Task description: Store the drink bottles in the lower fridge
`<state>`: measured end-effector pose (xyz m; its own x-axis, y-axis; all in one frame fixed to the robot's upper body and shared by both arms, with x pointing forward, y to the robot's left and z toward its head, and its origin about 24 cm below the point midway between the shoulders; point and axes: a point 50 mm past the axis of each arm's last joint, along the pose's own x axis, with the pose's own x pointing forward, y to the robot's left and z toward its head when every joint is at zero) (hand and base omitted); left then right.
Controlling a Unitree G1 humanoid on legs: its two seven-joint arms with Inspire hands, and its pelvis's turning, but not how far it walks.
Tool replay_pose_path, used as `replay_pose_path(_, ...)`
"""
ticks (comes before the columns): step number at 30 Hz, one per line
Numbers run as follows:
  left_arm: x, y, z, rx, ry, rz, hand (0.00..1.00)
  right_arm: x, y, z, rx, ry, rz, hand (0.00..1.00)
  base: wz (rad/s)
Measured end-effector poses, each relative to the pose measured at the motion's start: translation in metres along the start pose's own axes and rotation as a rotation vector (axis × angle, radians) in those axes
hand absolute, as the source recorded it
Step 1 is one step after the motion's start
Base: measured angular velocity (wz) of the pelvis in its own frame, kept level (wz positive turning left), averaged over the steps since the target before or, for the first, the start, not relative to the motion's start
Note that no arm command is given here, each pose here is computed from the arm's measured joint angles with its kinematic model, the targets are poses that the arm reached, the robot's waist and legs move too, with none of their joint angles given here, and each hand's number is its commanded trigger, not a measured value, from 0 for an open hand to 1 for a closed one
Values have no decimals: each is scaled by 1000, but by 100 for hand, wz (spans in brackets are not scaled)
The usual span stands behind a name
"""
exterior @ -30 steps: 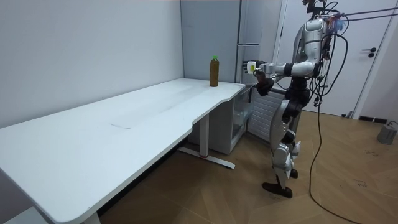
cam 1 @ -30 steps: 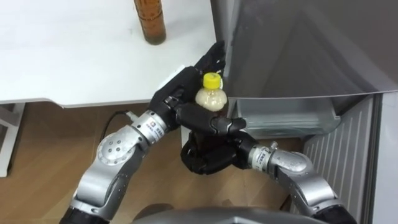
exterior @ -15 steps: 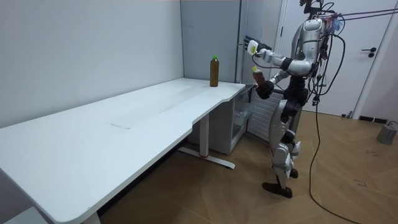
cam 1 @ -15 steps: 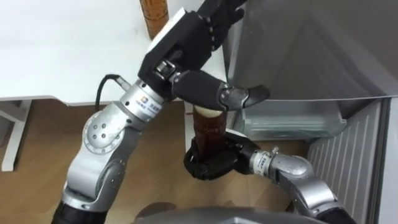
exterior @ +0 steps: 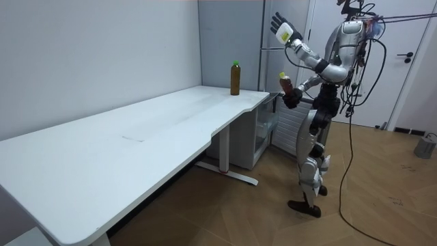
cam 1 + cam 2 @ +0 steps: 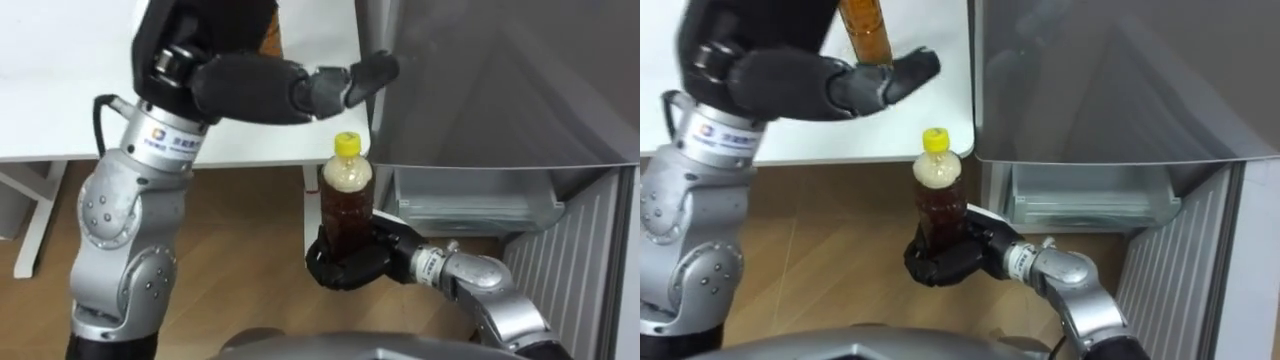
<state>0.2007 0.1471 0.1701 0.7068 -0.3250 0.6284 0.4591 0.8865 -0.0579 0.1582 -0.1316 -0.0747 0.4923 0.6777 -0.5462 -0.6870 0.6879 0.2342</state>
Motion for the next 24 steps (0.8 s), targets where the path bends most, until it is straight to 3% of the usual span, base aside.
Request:
replay_pose_path(7, -6, 28, 31, 130, -158, 244, 0, -12, -1, -15, 50, -2, -70, 100, 3)
replay_pose_path(12, -14, 42, 47, 231, -265, 499, 0, -15, 0, -19, 54, -7, -96, 100, 9)
replay_pose_path(24, -39, 68, 60, 293, -375, 975, 0, -16, -2, -20, 61, -10, -159, 100, 1)
